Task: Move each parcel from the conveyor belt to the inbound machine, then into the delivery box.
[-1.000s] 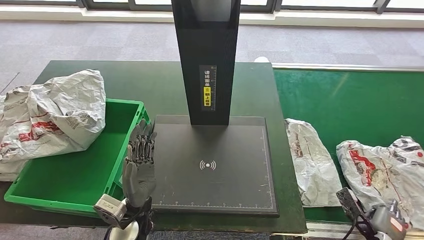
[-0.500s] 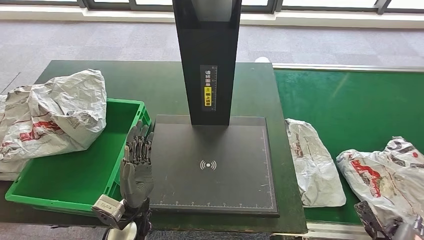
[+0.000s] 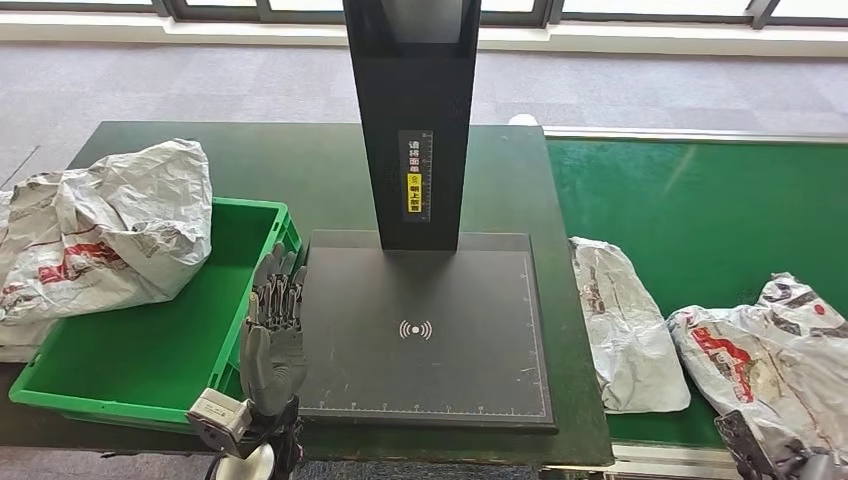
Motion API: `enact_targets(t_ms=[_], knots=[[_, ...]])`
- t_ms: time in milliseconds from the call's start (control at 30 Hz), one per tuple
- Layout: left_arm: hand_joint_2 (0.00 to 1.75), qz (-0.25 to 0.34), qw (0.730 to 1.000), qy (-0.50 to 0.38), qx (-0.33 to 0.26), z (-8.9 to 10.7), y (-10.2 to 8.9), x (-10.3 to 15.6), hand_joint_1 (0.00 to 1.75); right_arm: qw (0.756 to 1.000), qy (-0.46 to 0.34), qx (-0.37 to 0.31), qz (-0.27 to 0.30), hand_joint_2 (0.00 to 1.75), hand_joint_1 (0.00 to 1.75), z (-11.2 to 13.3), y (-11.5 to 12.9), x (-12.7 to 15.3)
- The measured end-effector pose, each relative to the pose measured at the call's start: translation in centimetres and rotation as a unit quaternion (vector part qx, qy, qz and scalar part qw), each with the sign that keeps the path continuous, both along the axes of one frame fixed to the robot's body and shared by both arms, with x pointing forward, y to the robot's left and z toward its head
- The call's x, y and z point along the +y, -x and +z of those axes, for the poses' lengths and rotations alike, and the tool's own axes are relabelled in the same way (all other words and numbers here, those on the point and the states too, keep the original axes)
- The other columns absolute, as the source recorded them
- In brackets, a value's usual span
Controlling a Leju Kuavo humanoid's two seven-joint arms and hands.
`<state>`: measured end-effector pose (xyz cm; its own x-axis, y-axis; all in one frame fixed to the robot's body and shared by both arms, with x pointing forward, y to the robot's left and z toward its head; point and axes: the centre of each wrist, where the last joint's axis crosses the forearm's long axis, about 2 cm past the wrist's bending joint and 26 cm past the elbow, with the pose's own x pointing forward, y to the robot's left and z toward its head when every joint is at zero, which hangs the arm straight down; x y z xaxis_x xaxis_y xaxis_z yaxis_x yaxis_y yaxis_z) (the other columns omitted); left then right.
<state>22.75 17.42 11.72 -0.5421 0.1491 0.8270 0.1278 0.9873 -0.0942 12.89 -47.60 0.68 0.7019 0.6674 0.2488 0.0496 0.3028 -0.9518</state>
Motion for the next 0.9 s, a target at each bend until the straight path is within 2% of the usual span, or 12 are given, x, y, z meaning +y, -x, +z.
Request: enact_targets(t_ms=[433,800,867,900], knots=[[0.0,-0.002,1.0,-0.004,0.008,-0.3,-0.1,-0.2,0.0,0.998,-0.034,0.009,0.05,1.75,1.75,-1.4,-1.8,6.1],[0.0,-0.001,1.0,-0.008,0.012,-0.5,-0.1,0.0,0.0,0.997,-0.04,0.004,0.061,1.75,1.75,-1.5,-1.6,7.4],[0.0,-0.003,1.0,-0.008,0.013,-0.6,-0.1,0.0,0.0,0.997,-0.036,-0.03,0.067,1.75,1.75,-1.3,-1.4,7.6],[0.0,-0.004,1.0,-0.008,0.013,-0.6,-0.1,0.0,0.0,0.995,-0.032,-0.068,0.072,1.75,1.75,-1.0,-1.2,7.7]])
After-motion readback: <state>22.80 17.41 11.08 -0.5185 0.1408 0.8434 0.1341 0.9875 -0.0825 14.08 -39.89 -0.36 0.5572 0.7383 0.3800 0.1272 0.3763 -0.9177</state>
